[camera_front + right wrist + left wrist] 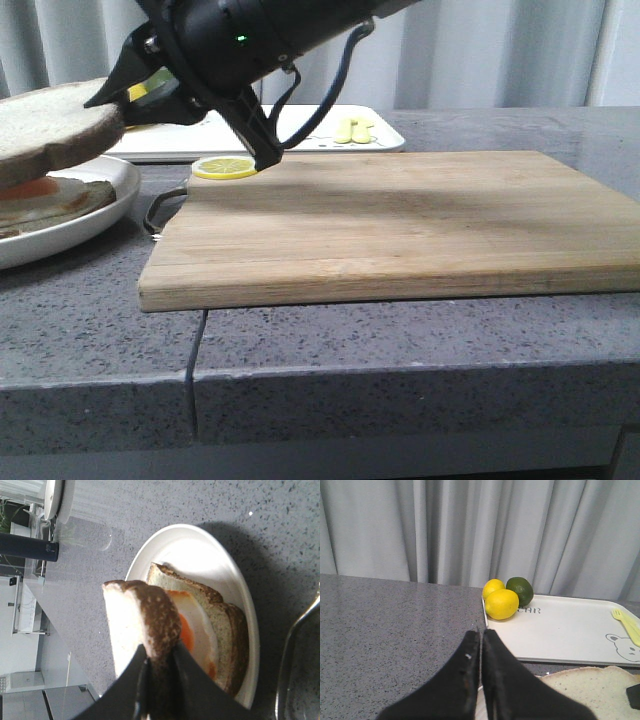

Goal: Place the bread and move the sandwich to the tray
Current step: 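Carry the bread with the right gripper onto the egg toast on the plate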

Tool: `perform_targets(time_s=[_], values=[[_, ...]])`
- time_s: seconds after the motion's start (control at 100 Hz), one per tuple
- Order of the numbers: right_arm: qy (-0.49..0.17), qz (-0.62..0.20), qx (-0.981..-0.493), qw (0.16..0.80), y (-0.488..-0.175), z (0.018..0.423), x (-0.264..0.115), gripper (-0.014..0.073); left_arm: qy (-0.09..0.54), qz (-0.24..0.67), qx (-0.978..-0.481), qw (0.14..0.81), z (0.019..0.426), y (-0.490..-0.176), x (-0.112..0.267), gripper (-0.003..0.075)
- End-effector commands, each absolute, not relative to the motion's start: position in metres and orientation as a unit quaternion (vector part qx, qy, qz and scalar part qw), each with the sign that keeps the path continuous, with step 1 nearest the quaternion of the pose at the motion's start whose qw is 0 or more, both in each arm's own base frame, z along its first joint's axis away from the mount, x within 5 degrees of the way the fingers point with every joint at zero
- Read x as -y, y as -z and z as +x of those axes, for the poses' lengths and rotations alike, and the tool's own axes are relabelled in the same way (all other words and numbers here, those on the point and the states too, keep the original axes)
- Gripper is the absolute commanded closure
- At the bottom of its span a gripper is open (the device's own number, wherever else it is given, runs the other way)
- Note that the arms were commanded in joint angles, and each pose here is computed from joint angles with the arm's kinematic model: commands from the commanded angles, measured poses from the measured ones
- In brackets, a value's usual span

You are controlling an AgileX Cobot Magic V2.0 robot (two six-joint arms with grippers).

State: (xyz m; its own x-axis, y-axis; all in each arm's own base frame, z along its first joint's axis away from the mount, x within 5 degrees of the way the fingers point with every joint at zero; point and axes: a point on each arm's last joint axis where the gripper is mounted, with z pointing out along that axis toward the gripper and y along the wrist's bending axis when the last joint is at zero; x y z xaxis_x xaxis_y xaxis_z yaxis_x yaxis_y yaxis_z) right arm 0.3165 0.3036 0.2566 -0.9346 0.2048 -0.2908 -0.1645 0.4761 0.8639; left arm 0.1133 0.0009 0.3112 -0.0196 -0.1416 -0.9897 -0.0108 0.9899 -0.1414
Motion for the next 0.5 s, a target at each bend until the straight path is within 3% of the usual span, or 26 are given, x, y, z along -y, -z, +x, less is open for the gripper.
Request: perform_targets(time_s=[0.0, 0.22, 0.49], values=[[-0.543, 0.006, -0.813, 0.21, -0.291, 0.313, -0.306, 0.0664, 0.056, -0.056, -0.674, 0.735, 0.114, -0.33, -0.001, 0.074], [-0.546, -0.001, -0.812, 0.207, -0.289, 0.317, -0.315, 0.0648, 0.056, -0.056, -0.674, 0.735, 0.114, -0.33, -0.001, 0.074], [-0.542, -0.027, -0.811, 0.218, -0.288, 0.317, -0.317, 0.0428, 0.056, -0.056, -0.674, 0.735, 0.114, -0.33, -0.001, 0.074]])
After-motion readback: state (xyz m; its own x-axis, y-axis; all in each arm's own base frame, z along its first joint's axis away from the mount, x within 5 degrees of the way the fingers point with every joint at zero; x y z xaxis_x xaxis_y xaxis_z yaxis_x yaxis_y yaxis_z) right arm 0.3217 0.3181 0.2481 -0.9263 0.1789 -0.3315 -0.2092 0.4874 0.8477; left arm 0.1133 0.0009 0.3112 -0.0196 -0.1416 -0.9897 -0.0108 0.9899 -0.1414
